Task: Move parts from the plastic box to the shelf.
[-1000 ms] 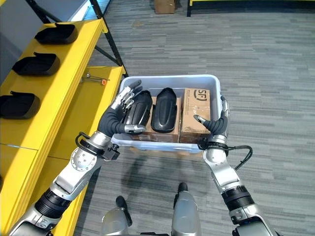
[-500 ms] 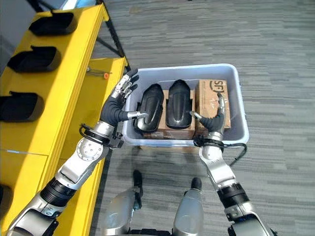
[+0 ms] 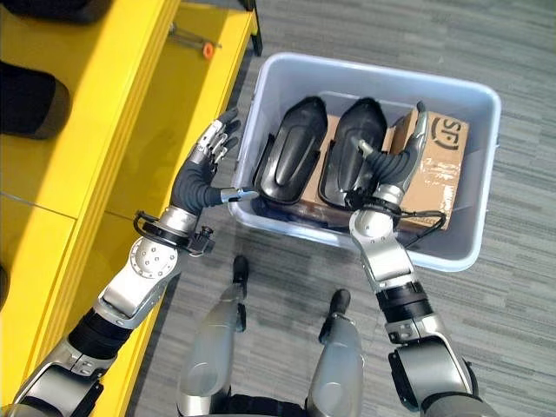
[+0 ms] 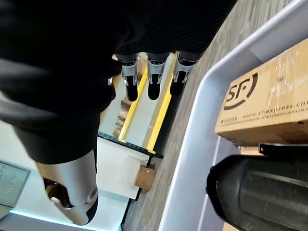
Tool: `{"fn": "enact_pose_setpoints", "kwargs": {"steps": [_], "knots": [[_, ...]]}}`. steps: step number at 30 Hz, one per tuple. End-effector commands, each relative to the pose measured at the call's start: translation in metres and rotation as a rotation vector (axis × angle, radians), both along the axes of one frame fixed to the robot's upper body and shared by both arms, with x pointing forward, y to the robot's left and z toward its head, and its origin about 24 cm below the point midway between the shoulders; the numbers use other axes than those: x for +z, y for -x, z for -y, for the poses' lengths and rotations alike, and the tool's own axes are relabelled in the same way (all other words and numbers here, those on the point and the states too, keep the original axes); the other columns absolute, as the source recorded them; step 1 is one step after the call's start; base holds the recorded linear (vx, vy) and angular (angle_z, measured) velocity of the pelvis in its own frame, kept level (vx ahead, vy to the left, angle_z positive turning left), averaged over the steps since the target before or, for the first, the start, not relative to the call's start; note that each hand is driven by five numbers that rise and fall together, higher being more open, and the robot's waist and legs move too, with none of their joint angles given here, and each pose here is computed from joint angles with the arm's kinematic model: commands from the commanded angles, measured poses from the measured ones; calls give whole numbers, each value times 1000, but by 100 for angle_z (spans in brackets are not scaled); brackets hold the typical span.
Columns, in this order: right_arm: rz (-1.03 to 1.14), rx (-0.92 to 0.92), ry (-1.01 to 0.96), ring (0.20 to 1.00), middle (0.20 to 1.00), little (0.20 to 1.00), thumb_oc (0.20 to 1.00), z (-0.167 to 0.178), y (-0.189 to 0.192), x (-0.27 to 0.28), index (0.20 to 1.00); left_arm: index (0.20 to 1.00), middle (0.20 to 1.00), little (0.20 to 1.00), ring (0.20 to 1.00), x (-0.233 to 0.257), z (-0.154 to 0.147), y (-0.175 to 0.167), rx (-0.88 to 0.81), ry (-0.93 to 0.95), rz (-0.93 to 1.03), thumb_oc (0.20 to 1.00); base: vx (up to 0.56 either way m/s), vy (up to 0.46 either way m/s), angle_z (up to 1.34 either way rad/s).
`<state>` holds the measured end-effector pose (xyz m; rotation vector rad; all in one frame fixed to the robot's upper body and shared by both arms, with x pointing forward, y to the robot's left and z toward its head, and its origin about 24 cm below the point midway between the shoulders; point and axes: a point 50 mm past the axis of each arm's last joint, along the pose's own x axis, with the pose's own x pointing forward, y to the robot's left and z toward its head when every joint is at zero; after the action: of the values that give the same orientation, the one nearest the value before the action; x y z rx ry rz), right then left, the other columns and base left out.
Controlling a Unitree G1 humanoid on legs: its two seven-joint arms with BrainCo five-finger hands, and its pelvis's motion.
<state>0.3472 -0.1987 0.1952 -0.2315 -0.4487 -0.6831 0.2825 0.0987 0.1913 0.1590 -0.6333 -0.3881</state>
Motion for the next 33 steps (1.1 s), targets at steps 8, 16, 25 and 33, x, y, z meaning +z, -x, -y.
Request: {"fn": "enact_pose_setpoints", "kwargs": {"steps": [8, 16, 25, 33], "knots": [[106, -119, -18, 1000, 1000, 1000, 1000, 19, -10, 43, 1000, 1000, 1000, 1000, 1000, 47, 10, 18, -171, 16, 216, 1000, -36, -54, 6], [50, -101, -93, 1000, 1000, 1000, 1000, 22, -13, 27, 1000, 1000, 1000, 1000, 1000, 48, 10, 13, -146, 10, 228, 1000, 2, -12, -2], [-19, -81, -93, 1000, 1000, 1000, 1000, 23, -20, 16, 1000, 1000, 1000, 1000, 1000, 54, 9, 10, -118, 23, 260, 1000, 14, -1, 1], [-39, -151, -13, 1000, 1000, 1000, 1000, 28, -33, 32, 1000, 1000, 1000, 1000, 1000, 59, 11, 4, -149, 4, 249, 1000, 23, -19, 1]]}}
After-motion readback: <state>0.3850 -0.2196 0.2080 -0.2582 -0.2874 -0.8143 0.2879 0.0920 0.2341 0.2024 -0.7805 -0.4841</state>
